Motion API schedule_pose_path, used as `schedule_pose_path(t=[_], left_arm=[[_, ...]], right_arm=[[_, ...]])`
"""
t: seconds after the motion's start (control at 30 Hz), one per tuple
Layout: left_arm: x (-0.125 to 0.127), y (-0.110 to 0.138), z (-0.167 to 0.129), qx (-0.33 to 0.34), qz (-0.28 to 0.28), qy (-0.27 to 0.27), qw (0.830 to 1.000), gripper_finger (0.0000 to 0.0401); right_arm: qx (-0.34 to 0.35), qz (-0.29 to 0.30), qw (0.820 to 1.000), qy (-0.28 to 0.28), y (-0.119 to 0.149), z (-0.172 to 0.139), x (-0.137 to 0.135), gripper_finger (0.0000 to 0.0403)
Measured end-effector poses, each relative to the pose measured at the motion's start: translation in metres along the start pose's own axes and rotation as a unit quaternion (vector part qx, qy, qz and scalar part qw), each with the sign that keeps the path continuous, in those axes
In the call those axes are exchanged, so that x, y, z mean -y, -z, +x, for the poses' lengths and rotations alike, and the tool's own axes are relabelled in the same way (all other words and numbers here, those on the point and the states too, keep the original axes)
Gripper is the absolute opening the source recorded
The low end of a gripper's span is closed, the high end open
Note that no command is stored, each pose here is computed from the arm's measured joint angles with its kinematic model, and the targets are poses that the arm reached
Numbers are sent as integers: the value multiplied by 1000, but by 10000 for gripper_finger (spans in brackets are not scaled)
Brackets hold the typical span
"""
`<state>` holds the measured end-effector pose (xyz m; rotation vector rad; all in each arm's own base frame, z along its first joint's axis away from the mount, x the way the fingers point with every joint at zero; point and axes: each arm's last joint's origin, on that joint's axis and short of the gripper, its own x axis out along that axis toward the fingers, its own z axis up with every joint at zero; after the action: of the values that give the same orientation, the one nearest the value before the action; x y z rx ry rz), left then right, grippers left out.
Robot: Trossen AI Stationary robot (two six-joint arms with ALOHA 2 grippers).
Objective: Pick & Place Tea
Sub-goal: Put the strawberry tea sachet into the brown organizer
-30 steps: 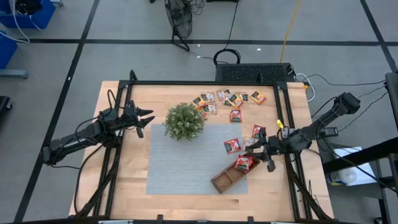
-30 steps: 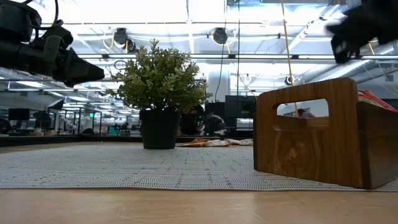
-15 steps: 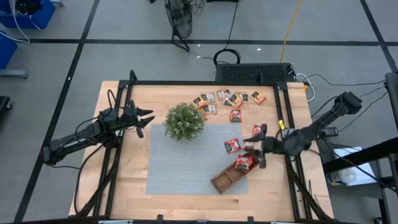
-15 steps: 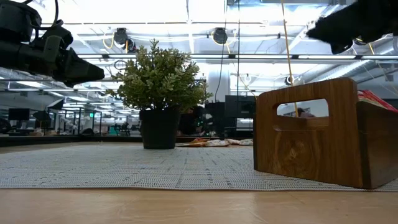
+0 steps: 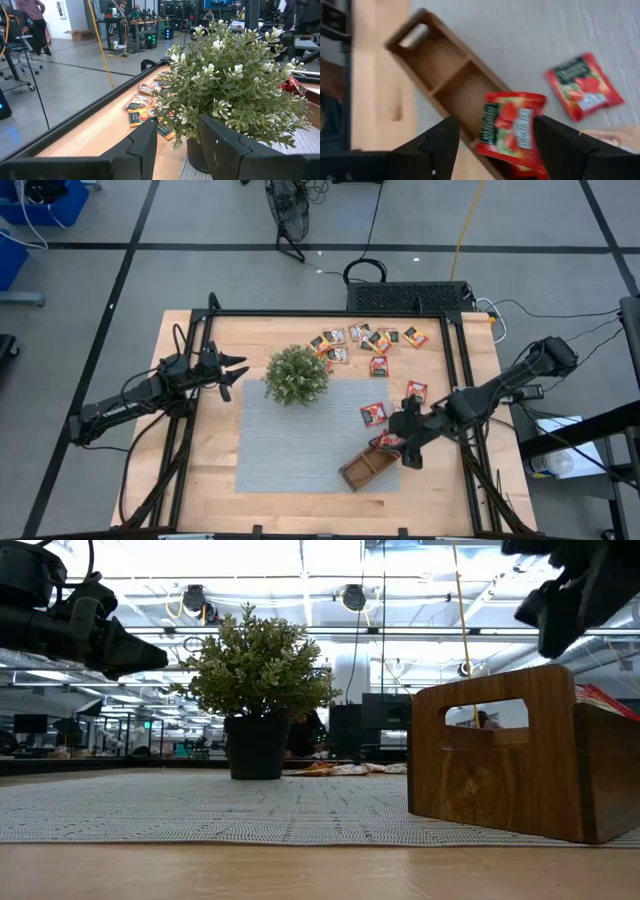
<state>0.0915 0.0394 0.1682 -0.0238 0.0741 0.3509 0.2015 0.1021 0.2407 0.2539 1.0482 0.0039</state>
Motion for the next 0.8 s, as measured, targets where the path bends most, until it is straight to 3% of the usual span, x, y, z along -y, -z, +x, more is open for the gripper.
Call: schedule_pose_path(t=[0.37, 0.8], left_arm=[[0, 0, 0, 0, 0, 0, 1000, 147], [0, 0, 0, 0, 0, 0, 1000, 148]], right_arm=[[-17, 18, 999, 35, 1, 12, 23, 232], [-39, 14, 999, -4, 12, 27, 31, 200]])
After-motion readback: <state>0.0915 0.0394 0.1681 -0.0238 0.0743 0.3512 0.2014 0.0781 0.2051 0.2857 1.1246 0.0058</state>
